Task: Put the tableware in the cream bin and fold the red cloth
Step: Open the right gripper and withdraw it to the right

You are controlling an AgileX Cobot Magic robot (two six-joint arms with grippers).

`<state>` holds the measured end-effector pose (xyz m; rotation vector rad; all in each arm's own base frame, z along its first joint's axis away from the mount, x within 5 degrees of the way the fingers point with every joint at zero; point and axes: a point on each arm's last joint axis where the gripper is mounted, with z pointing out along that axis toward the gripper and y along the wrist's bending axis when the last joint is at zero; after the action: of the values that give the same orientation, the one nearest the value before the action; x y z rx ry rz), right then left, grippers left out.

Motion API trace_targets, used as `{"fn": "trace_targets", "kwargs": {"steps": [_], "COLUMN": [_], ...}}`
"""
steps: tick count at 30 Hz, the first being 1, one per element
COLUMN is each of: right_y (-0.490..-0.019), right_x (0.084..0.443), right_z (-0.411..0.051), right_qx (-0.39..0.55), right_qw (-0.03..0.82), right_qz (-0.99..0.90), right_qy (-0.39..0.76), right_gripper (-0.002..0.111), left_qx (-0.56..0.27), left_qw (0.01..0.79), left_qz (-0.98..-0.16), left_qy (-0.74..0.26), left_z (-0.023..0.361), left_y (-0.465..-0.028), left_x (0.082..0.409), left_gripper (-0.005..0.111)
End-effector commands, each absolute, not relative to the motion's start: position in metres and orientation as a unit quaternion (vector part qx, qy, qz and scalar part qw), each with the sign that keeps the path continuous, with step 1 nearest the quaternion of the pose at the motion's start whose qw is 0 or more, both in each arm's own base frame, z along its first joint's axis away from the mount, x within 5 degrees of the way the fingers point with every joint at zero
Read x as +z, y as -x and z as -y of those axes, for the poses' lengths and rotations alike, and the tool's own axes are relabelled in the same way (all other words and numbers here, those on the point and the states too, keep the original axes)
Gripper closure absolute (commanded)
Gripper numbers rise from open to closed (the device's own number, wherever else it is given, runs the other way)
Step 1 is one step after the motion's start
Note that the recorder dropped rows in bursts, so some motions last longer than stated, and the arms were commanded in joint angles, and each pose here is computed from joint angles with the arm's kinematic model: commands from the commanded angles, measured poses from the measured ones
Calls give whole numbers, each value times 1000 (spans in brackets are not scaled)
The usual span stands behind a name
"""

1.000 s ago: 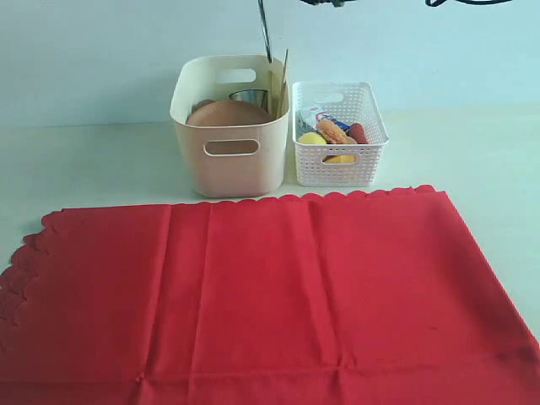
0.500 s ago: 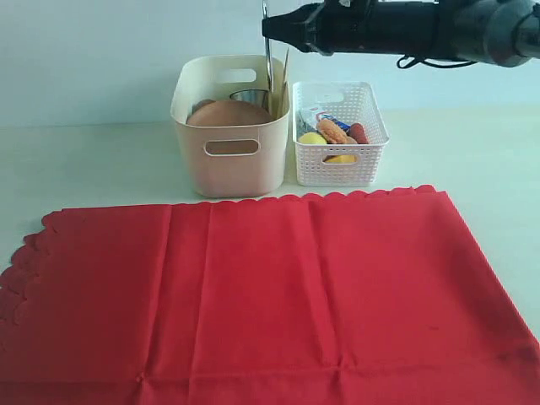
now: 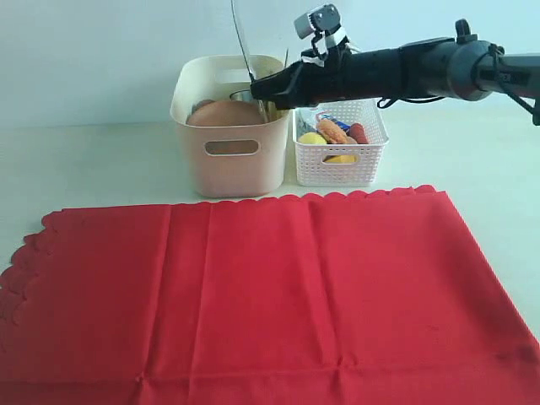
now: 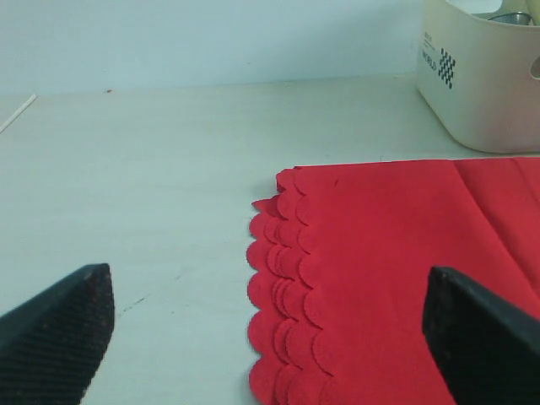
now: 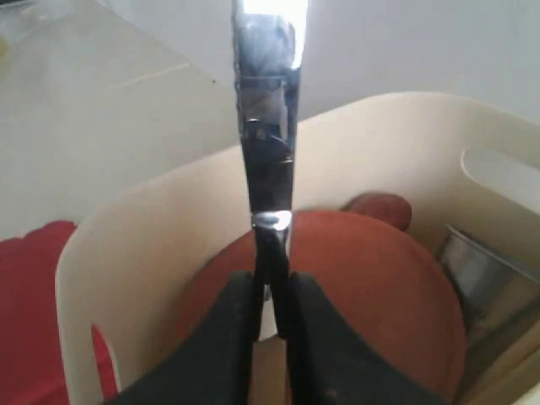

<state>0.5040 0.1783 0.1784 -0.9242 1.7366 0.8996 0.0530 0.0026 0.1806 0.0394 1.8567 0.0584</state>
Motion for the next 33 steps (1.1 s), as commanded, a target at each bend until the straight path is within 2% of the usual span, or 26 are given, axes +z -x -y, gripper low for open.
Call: {"fn": "trace_targets", "kwargs": {"steps": [1,6,9,17,21,29,33], "right_y": [-502,-502,-501,-498,-490,-466,-446], "right_x": [179,177,182,212,233,275,305], "right_z": [-183,-183,-182,-178,-173,-151,-141], "right_qx": [341,332,332,328,306,223,203], "right_qw": [465,458,460,451,423,340,311], "right_qz": [-706,-712,-713,-738,-768,-849,-866], "right_qy": [410,416,413,380,371,338,334], "right_gripper": [104,81,71,70,74,108,108], "left_qx": [27,27,27,27,27,27,27], "left_qw": [601,601,601,601,601,601,601], "left_qz": [-799,-799,-799,-799,-799,-799,-799], "left_qy": [-17,-17,-17,-17,-17,-17,-17], "left_z": [-3,-3,-3,-3,-3,-3,-3], "left_y": [-53,-53,-53,-53,-53,-53,-53], "left_x": [180,180,180,180,180,180,180], "left_gripper": [13,13,13,13,13,13,13]}}
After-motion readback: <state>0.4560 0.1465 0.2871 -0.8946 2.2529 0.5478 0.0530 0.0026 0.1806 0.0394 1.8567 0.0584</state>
